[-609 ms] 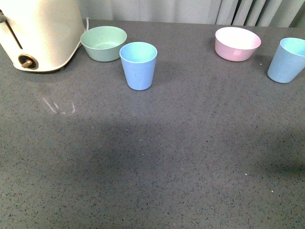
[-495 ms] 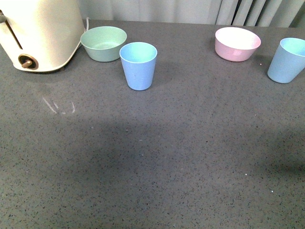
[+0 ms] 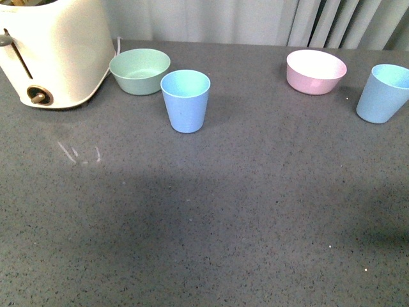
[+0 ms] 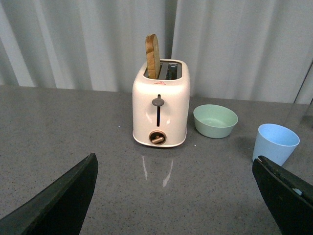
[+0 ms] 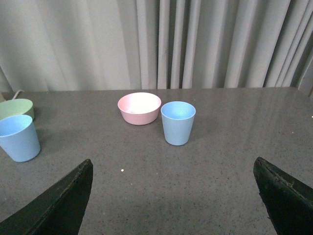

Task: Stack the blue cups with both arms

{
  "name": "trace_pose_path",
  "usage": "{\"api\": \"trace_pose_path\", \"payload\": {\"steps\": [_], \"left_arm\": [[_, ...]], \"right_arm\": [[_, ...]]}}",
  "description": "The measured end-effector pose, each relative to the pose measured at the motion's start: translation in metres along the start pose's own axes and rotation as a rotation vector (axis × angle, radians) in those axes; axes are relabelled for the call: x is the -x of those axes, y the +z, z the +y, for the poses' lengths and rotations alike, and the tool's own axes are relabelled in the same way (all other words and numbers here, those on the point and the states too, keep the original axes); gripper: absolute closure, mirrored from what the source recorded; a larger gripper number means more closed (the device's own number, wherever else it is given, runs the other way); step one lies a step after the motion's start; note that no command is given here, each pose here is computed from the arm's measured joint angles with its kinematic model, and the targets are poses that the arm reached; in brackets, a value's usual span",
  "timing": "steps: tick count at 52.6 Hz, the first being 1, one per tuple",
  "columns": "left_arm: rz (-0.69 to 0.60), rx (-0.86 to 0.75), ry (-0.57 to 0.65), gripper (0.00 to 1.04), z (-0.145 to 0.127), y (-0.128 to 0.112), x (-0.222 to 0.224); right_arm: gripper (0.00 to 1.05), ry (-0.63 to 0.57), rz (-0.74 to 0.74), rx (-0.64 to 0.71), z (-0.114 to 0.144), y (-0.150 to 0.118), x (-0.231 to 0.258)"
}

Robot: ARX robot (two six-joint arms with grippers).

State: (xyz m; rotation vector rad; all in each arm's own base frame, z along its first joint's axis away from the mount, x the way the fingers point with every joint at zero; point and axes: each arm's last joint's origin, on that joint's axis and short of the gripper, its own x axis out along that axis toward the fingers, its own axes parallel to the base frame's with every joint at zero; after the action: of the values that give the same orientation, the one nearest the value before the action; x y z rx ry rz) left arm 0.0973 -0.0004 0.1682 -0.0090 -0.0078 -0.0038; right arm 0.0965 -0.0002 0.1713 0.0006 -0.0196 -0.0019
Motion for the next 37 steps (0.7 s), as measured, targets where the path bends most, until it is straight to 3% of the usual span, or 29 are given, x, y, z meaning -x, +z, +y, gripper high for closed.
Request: {"api": "trace_pose_path", "payload": {"steps": [2,3,7,8,17,37], "left_arm": [[0.055,0.025,-0.026,0.09,0.0,-0.002,-0.001],[0.198,0.09,-0.09,0.09,-0.002,-0.001,-0.001],[0.525,0.238,-0.138,0.09,-0.007,0.007,-0.011],[0.558,0.26,-0.137,0.09,-0.008,0.009,-0.016],[0.647,0.304,-0.168,0.09,-0.026,0.033,-0.088],[0.841,0.367,-0.183,0.09,-0.077,0.013,-0.182]], "right_arm": [[0.09,0.0,0.0,0.0,0.0,0.0,0.0],[0.09,0.0,0.0,0.0,0.0,0.0,0.0],[0.09,0.0,-0.001,0.0,0.0,0.0,0.0],[0.09,0.0,-0.001,0.0,0.0,0.0,0.0],[0.09,0.0,0.0,0.0,0.0,0.0,0.0],[0.09,0.0,0.0,0.0,0.0,0.0,0.0]]}}
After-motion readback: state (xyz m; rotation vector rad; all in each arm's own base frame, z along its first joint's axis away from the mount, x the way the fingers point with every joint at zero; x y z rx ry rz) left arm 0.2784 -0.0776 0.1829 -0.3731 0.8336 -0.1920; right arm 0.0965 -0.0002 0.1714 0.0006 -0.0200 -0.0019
